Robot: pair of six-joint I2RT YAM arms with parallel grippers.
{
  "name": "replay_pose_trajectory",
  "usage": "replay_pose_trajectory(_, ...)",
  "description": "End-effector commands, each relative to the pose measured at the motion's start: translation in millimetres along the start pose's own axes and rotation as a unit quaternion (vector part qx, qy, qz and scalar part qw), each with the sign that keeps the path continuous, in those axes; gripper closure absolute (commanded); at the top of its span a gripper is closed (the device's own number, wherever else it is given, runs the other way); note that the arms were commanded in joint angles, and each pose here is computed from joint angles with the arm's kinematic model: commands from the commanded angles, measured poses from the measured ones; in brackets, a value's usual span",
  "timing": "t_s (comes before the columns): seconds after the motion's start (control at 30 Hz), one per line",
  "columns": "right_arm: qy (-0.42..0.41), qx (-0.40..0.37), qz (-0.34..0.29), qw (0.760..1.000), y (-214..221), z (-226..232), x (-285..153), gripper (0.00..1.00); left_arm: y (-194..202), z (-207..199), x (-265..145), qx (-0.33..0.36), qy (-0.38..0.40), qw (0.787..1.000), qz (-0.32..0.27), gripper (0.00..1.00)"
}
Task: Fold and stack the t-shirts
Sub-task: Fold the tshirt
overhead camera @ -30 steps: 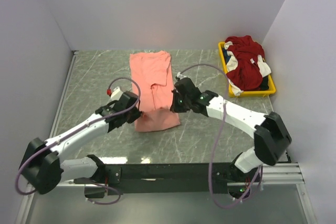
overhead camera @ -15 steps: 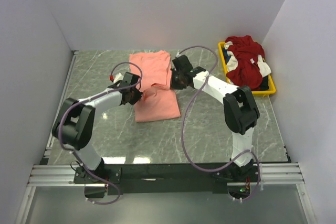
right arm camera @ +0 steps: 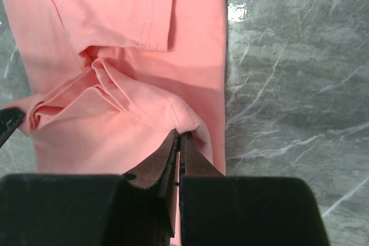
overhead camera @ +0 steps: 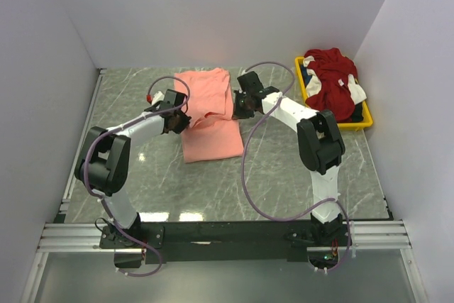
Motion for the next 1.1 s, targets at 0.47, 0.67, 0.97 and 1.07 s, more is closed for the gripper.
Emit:
replay_pose_trajectory(0.47, -0.028, -0.011, -0.028, 0.999, -33, 12, 13, 1.0, -33, -17, 10, 0.0, 0.012, 1.0, -0.009, 0.99)
replay_pose_trajectory(0.67, -0.01, -0.003, -0.022, 1.0, -33, 0, 16, 0.79, -39, -22, 13, 0.007, 0.039, 0.999, 0.007, 0.72)
replay_pose_trajectory(0.97, -0.009, -0.001, -0.077, 0.997, -42, 4, -40, 0.51, -53, -17, -31, 0.009, 0.075, 0.997, -0.027, 0.33)
replay_pose_trajectory(1.07, -0.043, -0.003, -0.084, 0.996, -33, 18, -48, 0.52, -40, -18, -41, 0.009, 0.094, 0.995, -0.014, 0.47)
Point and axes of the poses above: each gripper's point midway between its finger pads, its own x axis out along the fingers, its own z axis along the line the jaws close on, y = z × x, the point moved 7 cm from there along -x, back along the fingers, and after that the axes turned 10 degrees about -x, right-handed, at the moved point
